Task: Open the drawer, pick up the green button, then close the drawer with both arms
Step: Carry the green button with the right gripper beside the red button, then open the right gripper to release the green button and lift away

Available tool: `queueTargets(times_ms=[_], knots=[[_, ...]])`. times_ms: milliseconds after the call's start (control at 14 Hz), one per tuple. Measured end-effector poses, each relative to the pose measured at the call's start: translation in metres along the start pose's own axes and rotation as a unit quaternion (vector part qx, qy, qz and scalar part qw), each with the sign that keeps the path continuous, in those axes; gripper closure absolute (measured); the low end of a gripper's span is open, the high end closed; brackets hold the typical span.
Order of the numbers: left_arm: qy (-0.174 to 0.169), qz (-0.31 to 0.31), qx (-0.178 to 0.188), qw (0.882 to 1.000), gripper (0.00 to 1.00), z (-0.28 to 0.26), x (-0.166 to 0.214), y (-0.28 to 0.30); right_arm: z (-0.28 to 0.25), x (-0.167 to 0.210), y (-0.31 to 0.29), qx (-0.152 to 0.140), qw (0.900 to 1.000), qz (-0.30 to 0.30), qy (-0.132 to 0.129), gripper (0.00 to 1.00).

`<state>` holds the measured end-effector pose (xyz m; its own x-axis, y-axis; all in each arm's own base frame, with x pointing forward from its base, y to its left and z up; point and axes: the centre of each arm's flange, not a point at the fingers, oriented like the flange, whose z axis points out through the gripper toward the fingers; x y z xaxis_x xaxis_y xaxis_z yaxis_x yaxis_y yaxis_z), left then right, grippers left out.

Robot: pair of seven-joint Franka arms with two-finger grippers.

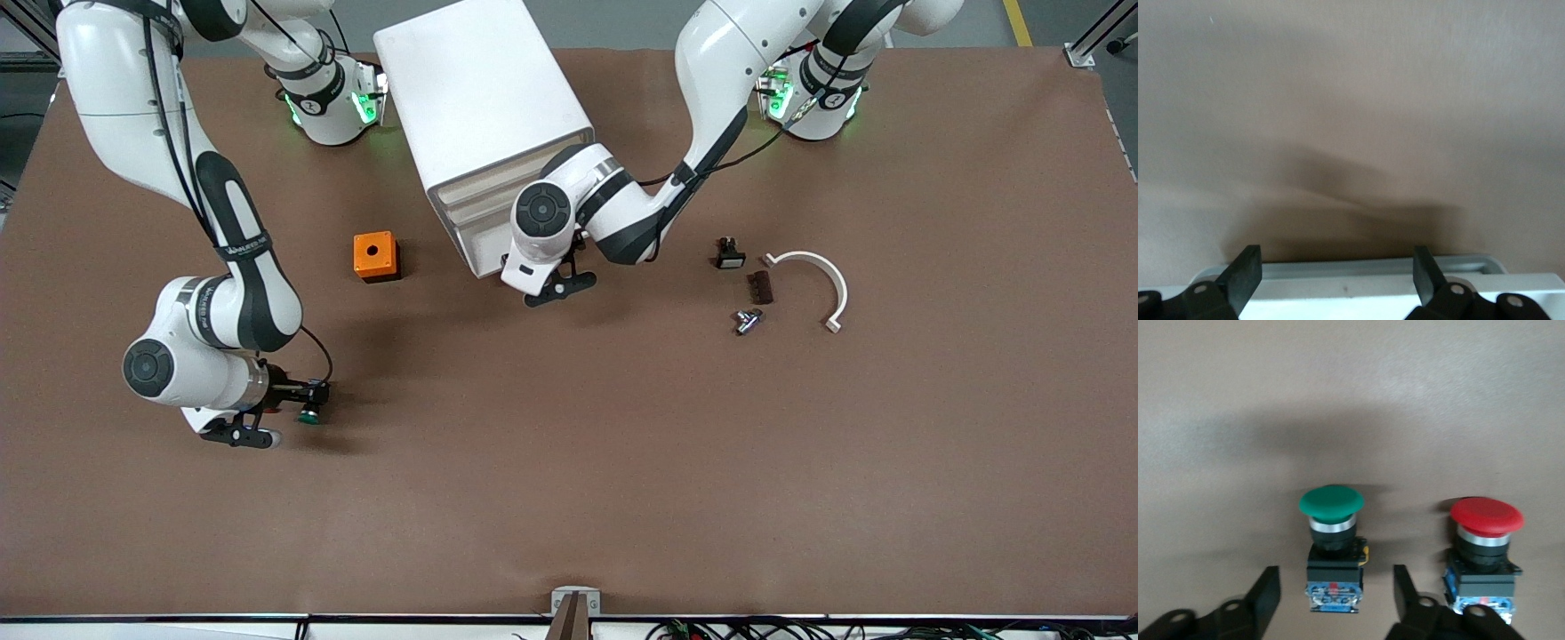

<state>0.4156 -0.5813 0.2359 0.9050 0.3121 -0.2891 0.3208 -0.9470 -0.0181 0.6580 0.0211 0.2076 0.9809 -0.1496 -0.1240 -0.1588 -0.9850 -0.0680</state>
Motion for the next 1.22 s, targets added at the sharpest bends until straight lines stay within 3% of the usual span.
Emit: queueTargets(times_ms=[143,573,860,1218], knots=[[-0.014,-0.002,-0.001,1.0,0.0,0.004,-0.009,0.001,-0.016,0.005,0.008,0.004,1.0,0.005,0.013,0.0],[-0.078,-0.038,-0.014,0.996,0.0,0.014,-0.017,0.001,-0.112,-0.003,0.029,0.017,0.999,-0.017,0.038,0.0],[-0.109,-0.057,-0.015,0.992,0.0,0.028,-0.018,0.001,-0.199,-0.028,0.048,-0.031,0.997,-0.046,0.052,0.0],[-0.114,-0.06,-0.015,0.992,0.0,0.031,-0.017,0.001,-0.313,-0.09,0.049,-0.032,0.996,-0.052,0.07,0.0]])
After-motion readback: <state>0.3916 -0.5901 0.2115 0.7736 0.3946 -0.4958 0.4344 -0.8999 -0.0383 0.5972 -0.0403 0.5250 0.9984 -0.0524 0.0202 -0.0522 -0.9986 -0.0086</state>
